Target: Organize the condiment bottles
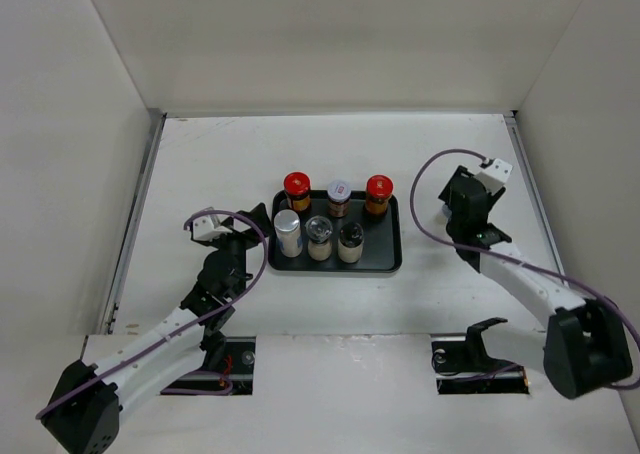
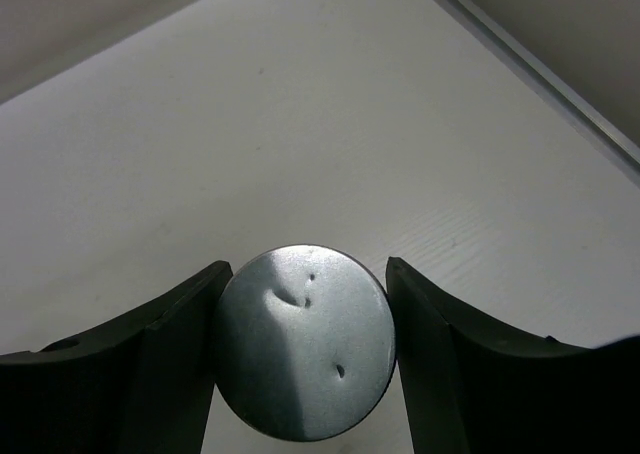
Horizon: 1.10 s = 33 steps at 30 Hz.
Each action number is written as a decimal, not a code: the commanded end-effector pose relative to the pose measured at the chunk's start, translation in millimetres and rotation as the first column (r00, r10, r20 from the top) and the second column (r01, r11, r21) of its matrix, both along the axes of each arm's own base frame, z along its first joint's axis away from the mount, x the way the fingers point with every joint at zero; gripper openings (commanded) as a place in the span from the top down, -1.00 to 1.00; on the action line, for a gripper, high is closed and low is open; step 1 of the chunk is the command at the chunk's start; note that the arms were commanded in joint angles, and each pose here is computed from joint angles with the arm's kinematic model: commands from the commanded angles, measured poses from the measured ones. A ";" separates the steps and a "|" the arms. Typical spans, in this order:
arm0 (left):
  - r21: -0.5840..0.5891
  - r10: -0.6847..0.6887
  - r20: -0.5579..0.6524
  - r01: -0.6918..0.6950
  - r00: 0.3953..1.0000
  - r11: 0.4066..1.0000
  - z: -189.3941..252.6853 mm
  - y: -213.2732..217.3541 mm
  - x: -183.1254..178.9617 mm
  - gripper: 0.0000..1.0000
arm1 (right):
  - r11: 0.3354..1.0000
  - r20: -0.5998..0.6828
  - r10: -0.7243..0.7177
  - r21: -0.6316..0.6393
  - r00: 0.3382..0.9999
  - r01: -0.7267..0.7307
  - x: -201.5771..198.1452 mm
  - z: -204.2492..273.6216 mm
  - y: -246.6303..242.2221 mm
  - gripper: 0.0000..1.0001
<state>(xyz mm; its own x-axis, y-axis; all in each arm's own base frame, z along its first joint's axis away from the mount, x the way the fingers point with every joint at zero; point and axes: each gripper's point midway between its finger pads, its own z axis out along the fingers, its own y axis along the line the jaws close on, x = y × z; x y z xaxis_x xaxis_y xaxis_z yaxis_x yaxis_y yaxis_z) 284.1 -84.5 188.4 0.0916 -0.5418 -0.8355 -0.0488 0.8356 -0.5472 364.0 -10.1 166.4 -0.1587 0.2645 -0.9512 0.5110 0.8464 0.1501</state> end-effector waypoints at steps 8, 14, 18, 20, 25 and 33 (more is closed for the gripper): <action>-0.012 0.008 -0.001 -0.008 1.000 1.000 -0.7 -0.2 5.9 -1.00 | 0.950 0.165 0.292 0.067 0.942 -0.306 -64.6 56.0 107.0 -0.17; 0.000 0.034 -0.019 -0.034 0.999 0.999 -0.8 3.2 9.9 -1.00 | 0.867 0.145 0.479 0.074 0.865 -0.493 -68.0 43.6 184.3 -0.18; 0.031 0.066 -0.069 -0.064 0.995 0.997 -0.9 8.0 12.7 -1.00 | 0.840 0.126 0.530 0.055 0.839 -0.539 -66.6 31.6 204.9 -0.18; 0.038 0.082 -0.089 -0.079 0.993 0.996 -0.1 10.3 14.0 -1.00 | 0.833 0.116 0.543 0.051 0.832 -0.551 -65.8 25.7 210.9 -0.19; 0.037 0.093 -0.128 -0.088 0.987 0.995 -2.5 13.4 18.4 -1.00 | 0.822 0.085 0.565 0.030 0.820 -0.569 -66.7 11.0 219.1 -0.21; 0.061 0.157 -0.228 -0.147 0.961 0.987 -2.2 28.1 25.1 -1.00 | 0.800 0.091 0.596 0.022 0.798 -0.600 -72.4 14.2 223.6 -1.00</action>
<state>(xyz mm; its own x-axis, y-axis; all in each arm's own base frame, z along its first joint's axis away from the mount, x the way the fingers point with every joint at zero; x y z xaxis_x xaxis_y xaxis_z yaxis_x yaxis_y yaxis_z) 303.9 -60.6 170.6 -0.0362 -0.4739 -0.8798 -0.2692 0.8525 -0.4481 290.5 203.5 152.1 -0.2928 0.1082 -0.9500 -0.0749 0.9879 0.1356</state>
